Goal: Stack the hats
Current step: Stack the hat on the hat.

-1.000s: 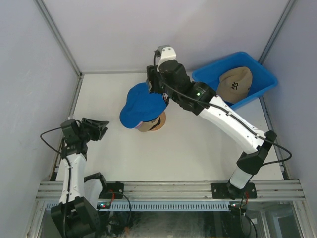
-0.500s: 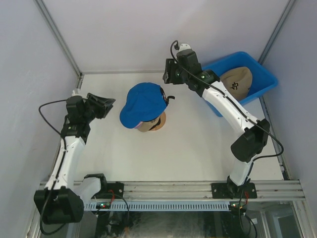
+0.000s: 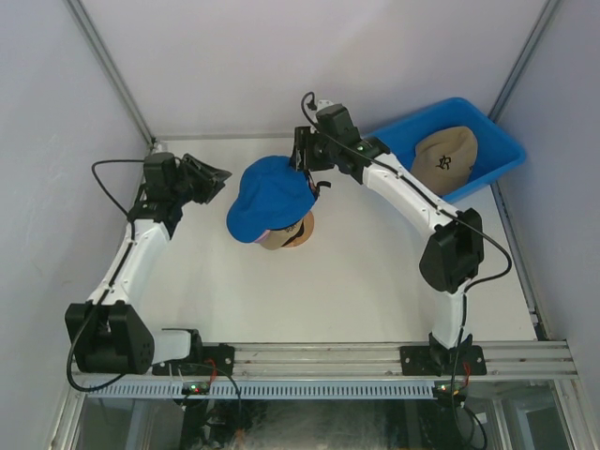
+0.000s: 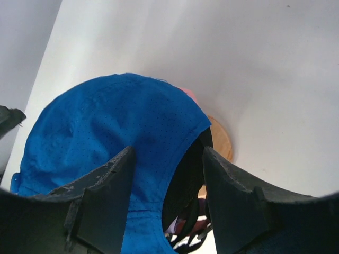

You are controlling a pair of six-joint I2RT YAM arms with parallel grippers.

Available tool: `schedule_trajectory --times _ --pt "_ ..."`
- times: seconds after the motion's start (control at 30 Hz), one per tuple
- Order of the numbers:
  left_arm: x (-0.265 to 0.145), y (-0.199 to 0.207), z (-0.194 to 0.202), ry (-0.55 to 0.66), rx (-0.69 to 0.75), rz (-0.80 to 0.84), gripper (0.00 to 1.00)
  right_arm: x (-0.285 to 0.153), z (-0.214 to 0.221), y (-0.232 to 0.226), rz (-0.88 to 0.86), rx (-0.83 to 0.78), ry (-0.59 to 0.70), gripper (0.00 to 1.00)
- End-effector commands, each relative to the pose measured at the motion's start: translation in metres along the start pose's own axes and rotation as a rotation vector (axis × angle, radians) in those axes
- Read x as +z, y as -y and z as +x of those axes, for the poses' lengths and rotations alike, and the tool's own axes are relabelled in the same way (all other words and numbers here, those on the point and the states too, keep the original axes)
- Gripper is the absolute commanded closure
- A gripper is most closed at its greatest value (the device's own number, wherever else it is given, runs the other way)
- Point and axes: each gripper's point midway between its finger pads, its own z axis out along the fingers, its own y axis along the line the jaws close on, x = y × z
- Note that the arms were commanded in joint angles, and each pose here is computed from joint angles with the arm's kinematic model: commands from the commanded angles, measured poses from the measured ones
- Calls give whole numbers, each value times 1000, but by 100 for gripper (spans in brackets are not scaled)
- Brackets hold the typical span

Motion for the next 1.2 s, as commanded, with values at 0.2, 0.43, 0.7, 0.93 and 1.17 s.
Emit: schedule_trajectory --times 0.2,0.43,0.7,0.93,1.17 --pt "20 23 -9 -20 89 37 56 21 7 11 17 42 -13 47" --pt "29 30 -6 -40 105 55 56 33 11 31 64 51 -42 47" --pt "34 33 6 -63 111 67 56 42 8 42 90 55 -58 47" --pt "27 33 9 -51 112 71 56 27 -12 38 92 49 -6 47" --pt "13 31 -5 27 113 31 56 -5 -56 39 113 69 113 46"
